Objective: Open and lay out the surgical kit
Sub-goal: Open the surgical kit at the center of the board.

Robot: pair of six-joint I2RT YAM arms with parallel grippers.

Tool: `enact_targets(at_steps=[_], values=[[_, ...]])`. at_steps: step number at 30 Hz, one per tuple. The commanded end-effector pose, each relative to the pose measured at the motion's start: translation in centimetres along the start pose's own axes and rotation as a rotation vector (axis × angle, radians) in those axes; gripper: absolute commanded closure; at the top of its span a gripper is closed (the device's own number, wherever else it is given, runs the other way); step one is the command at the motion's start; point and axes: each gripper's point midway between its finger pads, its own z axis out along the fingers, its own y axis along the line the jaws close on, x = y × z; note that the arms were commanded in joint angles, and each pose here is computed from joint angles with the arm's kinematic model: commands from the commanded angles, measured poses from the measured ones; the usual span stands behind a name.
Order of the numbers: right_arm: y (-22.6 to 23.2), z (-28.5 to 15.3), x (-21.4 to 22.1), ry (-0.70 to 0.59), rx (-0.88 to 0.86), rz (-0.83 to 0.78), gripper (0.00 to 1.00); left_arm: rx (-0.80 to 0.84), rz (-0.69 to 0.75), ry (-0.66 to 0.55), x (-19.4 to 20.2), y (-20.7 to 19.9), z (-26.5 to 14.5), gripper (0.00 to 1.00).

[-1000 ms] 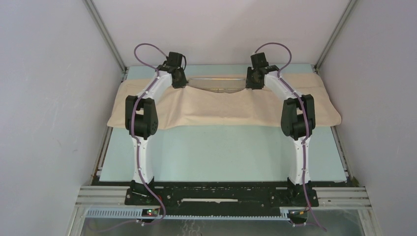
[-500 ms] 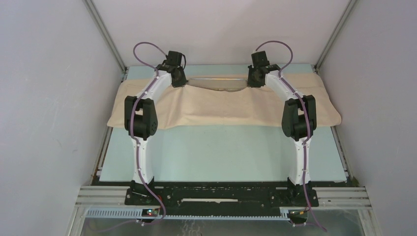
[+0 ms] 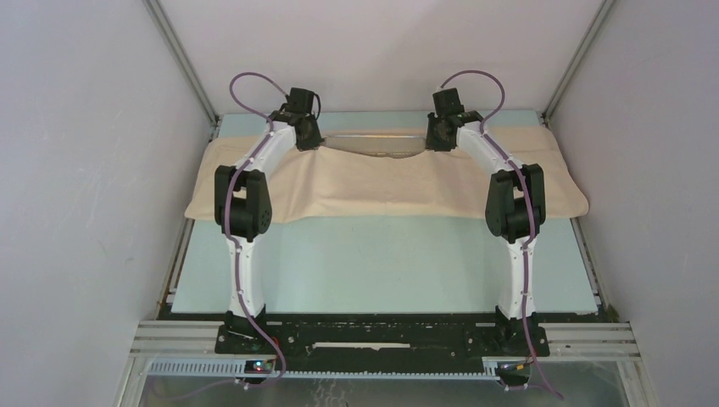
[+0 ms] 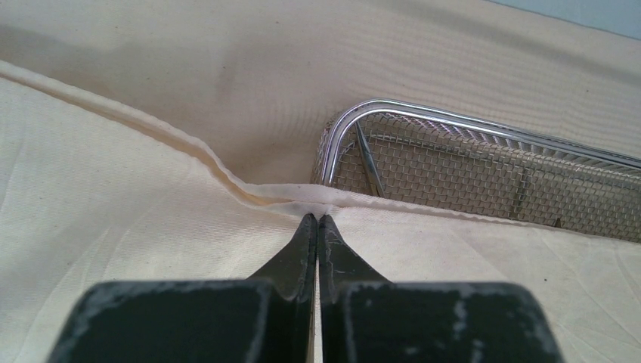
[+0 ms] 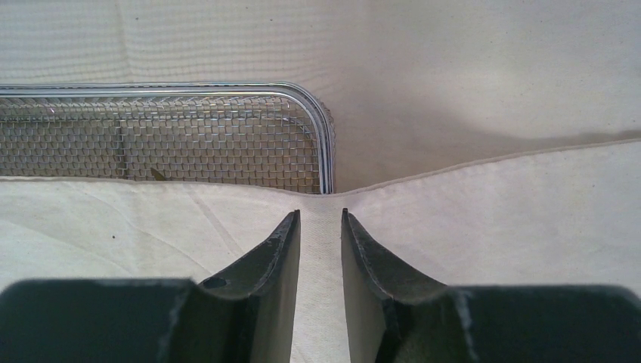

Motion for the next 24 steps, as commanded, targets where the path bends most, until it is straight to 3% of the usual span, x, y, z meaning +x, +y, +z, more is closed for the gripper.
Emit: enact_targets(at_steps=[1,12,24], values=[[0.1,-0.7,-1.5,-0.041,0.004,0.005,0.66,0.034,0.013,-0.094,-2.6,-1.0,-2.5,1.00],[0.0,0.3,-0.7,-0.014,0.013,-0.001,0.66,0.033,0.012,-0.095,-2.7,-1.0,-2.6,1.00],[0.1,-1.0,-2.1,-0.066,0.001,0.027,0.73,0.030,0.012,-0.093,-2.6,-0.9,-2.6,1.00]])
